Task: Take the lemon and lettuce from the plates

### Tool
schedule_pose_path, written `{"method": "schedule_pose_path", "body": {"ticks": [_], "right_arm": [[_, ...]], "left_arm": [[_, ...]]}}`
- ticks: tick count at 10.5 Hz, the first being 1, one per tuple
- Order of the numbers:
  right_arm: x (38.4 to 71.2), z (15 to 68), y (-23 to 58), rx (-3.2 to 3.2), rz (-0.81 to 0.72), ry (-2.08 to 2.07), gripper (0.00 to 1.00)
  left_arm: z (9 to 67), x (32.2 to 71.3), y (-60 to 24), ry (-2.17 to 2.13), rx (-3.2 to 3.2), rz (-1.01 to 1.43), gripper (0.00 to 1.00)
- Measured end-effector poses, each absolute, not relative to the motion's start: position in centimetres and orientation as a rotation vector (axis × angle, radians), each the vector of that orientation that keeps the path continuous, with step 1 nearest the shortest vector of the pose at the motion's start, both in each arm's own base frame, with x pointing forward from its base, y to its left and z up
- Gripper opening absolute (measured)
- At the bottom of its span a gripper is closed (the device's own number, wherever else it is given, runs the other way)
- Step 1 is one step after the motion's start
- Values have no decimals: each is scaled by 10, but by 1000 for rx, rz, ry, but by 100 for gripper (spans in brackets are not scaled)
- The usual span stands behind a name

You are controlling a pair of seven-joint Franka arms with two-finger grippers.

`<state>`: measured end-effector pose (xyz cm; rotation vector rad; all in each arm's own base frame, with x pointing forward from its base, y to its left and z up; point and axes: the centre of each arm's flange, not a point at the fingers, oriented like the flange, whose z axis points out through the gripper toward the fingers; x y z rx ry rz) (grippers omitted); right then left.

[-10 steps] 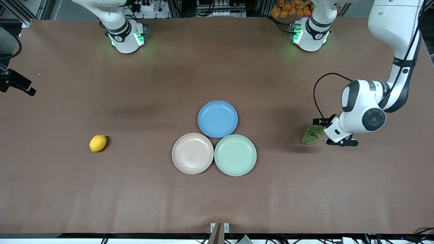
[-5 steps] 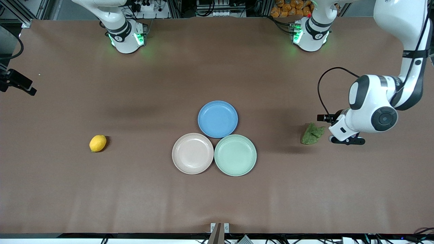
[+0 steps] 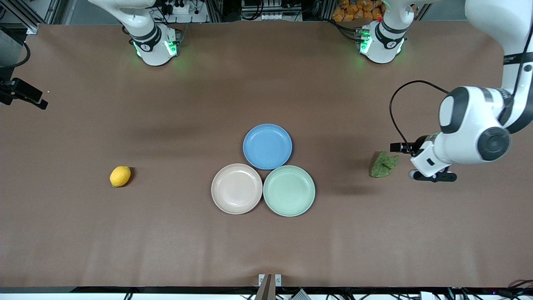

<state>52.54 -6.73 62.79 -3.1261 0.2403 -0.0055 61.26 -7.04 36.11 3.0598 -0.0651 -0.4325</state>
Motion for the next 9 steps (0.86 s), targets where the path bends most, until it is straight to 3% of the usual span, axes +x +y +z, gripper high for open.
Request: {"method": "schedule_pose_path", "body": {"ticks": [4,9], "right_arm": [[524,627,-66,-3126,12,238,100],[523,627,-66,-3125,28,237,100]], "left_arm": [[441,637,-63,-25,3041,-182,100],[482,633,-46,11,3046,-86,100]]}}
